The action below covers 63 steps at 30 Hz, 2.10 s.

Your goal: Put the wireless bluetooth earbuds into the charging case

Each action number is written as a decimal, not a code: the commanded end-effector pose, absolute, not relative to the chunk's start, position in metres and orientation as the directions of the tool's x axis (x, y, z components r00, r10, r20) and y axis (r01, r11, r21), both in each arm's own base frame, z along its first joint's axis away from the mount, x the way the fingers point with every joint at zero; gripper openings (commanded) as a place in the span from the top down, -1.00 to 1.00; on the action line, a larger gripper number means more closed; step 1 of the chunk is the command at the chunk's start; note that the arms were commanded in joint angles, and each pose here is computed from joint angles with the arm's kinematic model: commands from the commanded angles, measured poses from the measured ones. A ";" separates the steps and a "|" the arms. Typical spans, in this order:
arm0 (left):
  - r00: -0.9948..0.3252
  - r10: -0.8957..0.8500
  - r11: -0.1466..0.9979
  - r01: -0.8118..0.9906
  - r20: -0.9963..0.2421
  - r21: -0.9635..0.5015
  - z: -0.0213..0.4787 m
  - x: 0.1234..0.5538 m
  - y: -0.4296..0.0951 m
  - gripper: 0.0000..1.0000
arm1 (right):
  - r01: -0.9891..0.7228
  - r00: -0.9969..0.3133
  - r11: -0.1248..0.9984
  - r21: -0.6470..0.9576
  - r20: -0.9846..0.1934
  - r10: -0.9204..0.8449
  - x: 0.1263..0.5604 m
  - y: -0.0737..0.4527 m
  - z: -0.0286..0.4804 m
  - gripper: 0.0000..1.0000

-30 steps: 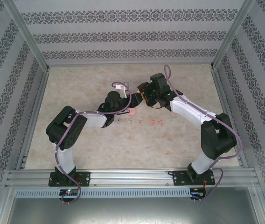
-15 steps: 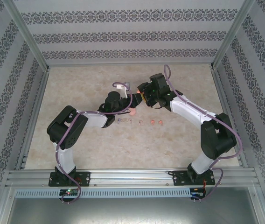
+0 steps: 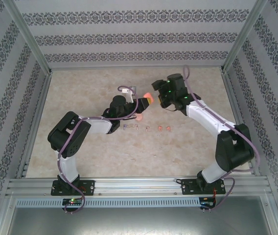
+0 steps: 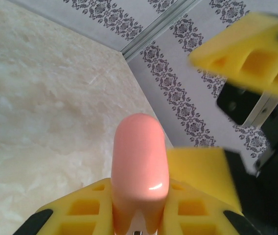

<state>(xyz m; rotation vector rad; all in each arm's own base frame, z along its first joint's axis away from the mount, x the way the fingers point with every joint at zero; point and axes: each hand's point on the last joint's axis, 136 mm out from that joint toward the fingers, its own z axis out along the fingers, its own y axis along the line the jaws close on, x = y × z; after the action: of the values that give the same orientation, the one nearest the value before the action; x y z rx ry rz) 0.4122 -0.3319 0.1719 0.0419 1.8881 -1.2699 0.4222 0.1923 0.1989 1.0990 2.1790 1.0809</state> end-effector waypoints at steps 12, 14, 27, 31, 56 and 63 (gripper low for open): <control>-0.665 -0.110 0.467 0.621 -0.738 -0.629 0.216 0.378 -0.319 1.00 | -0.002 -0.751 0.662 0.750 -0.438 0.494 0.387 0.164 0.200 -0.56; -0.671 -0.054 0.448 0.646 -0.739 -0.619 0.220 0.371 -0.319 1.00 | -0.097 -0.747 0.685 0.722 -0.508 0.429 0.374 0.170 0.202 -0.56; -0.685 0.047 0.327 0.699 -0.727 -0.636 0.236 0.350 -0.324 1.00 | -0.453 -0.709 0.597 0.662 -0.674 0.209 0.333 0.208 0.221 -0.53; -0.683 0.049 0.312 0.704 -0.729 -0.639 0.240 0.349 -0.325 1.00 | -0.471 -0.711 0.580 0.665 -0.675 0.197 0.337 0.218 0.225 -0.50; -0.667 0.023 0.269 0.722 -0.745 -0.638 0.259 0.341 -0.324 1.00 | -0.335 -0.755 0.566 0.753 -0.574 0.316 0.351 0.186 0.194 -0.33; -0.664 -0.022 0.240 0.722 -0.748 -0.648 0.266 0.343 -0.326 1.00 | -0.413 -0.754 0.461 0.785 -0.579 0.312 0.330 0.199 0.219 -0.33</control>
<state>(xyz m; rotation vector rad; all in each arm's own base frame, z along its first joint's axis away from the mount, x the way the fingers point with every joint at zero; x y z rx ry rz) 0.3466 -0.3234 0.2410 0.6199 1.9784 -1.4438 0.3389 0.1882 0.2006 -0.0267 2.0896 1.2538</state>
